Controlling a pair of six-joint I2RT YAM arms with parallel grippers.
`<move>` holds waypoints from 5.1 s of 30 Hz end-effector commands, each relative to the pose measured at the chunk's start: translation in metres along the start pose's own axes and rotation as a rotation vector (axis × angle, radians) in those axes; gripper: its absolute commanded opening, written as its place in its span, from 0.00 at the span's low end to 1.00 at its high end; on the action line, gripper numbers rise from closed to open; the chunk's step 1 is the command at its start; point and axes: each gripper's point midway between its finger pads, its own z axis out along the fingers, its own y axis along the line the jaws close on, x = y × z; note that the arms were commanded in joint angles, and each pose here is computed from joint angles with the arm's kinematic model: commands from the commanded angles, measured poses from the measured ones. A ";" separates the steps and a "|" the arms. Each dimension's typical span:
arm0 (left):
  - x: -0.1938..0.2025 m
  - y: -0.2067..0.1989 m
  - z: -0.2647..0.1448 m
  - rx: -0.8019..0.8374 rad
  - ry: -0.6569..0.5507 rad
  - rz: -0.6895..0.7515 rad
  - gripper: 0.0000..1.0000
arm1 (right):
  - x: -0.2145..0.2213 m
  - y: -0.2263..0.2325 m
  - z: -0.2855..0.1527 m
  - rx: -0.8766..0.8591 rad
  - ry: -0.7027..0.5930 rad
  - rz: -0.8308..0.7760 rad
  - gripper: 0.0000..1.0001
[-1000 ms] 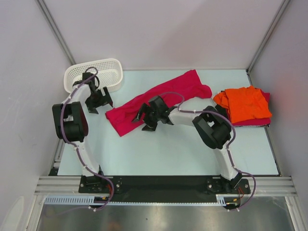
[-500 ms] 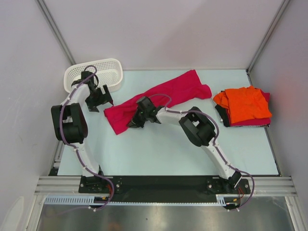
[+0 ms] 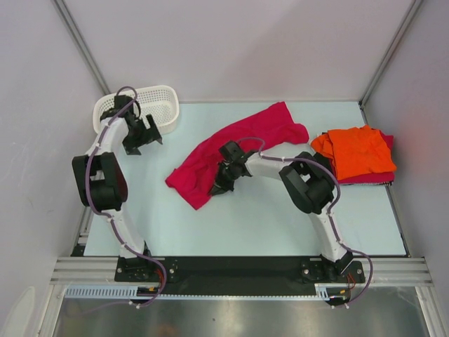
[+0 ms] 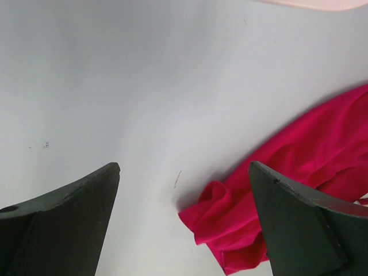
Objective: Fold and stack the t-shirts
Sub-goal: Rotate the tshirt 90 degrees, then grab the bottom of the folded rectangular tshirt with both arms
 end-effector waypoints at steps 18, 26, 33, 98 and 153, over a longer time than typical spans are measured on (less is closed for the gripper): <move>0.039 -0.050 -0.048 0.013 -0.069 0.111 1.00 | 0.244 -0.178 -0.044 0.539 0.269 -0.215 0.00; 0.066 -0.061 -0.057 0.044 -0.059 0.152 1.00 | 0.209 -0.129 -0.104 0.501 -0.126 -0.370 0.88; 0.076 -0.079 -0.052 0.133 -0.013 0.192 0.99 | 0.110 -0.056 -0.212 0.405 -0.546 -0.343 1.00; 0.158 -0.254 0.137 0.435 0.381 0.305 0.09 | -0.242 -0.191 -0.150 0.298 -0.466 0.114 0.52; 0.107 -0.205 -0.040 0.496 0.145 0.297 0.90 | -0.212 -0.082 -0.300 0.023 -0.763 -0.143 0.98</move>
